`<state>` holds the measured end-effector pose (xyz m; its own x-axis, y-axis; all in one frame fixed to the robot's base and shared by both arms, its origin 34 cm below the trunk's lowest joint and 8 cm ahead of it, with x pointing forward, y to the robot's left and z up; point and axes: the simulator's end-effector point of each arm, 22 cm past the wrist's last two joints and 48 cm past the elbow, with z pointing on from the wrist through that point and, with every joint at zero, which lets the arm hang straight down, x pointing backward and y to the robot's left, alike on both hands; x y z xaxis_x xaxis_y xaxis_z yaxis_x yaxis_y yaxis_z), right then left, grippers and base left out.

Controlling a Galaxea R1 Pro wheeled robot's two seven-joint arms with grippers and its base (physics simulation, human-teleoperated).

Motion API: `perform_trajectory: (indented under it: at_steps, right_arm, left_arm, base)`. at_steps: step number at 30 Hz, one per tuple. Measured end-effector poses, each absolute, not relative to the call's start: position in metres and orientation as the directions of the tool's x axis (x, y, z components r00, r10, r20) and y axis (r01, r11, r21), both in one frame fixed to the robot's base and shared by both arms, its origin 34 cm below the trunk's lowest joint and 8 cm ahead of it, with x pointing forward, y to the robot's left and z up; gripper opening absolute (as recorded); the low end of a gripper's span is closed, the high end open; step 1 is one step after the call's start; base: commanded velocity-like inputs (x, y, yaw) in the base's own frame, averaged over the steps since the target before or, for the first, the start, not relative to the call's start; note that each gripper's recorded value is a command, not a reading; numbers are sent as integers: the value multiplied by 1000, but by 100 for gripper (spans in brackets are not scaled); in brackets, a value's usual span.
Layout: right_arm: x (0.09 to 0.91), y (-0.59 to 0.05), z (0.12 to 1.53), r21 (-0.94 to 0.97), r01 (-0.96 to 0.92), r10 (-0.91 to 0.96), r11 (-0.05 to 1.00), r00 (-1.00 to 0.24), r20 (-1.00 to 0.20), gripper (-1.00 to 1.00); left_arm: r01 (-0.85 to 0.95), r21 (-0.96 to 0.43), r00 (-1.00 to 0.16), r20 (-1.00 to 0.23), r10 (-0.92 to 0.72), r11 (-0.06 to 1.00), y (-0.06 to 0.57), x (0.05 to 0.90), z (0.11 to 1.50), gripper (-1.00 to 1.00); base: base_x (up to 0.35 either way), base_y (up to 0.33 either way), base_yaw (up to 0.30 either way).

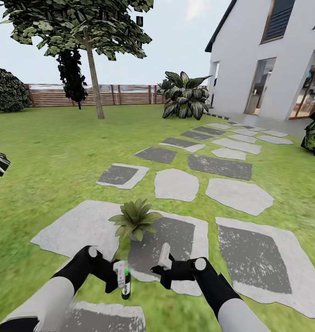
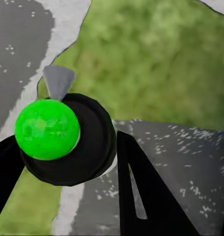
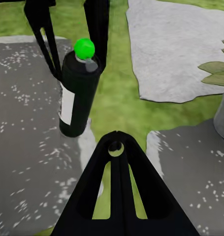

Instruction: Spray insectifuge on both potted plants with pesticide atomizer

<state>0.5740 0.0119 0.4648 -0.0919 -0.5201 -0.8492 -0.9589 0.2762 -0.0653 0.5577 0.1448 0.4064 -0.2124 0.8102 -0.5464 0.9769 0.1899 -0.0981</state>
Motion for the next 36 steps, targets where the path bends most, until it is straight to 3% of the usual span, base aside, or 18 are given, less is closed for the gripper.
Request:
perform_trajectory:
  at_steps: [2,3,12,14,17,21,25,31,36]
  right_arm:
    - [573,11,464,-64,-959,-521,276,-94,-849,-100]
    - [573,11,463,-62,-959,-521,277,-95,-848,100]
    - [575,3,460,-69,-956,-531,285,-98,-842,100]
    - [582,-22,449,-83,-945,-555,318,-115,-824,100]
    - [594,-89,411,-114,-887,-606,447,-207,-768,100]
    - [601,-212,348,-178,-613,-538,770,-475,-696,100]
    - [583,-287,319,-253,-321,-406,913,-635,-657,100]
    - [535,-361,311,-275,98,-144,956,-661,-736,100]
    - [500,-365,297,-256,139,-100,957,-668,-737,100]
  left_arm:
    - [973,-89,-228,-520,823,213,174,560,403,-100]
    - [971,-82,-234,-505,831,224,191,561,402,-100]
    - [949,-43,-299,-430,852,311,276,567,401,-100]
    - [942,-23,-312,-432,846,336,279,572,401,-100]
    - [912,33,-354,-438,827,408,286,589,401,-100]
    - [853,25,-463,-427,777,522,296,590,387,-100]
    - [813,0,-516,-461,721,582,293,591,384,-100]
    - [749,-100,-629,-421,654,656,289,569,367,-100]
    - [620,-183,-771,-324,548,763,294,556,362,-100]
  base:
    - [0,0,0]
    - [0,0,0]
    - [0,0,0]
    - [0,0,0]
    - [0,0,0]
    - [0,0,0]
    - [0,0,0]
    - [0,0,0]
    - [0,0,0]
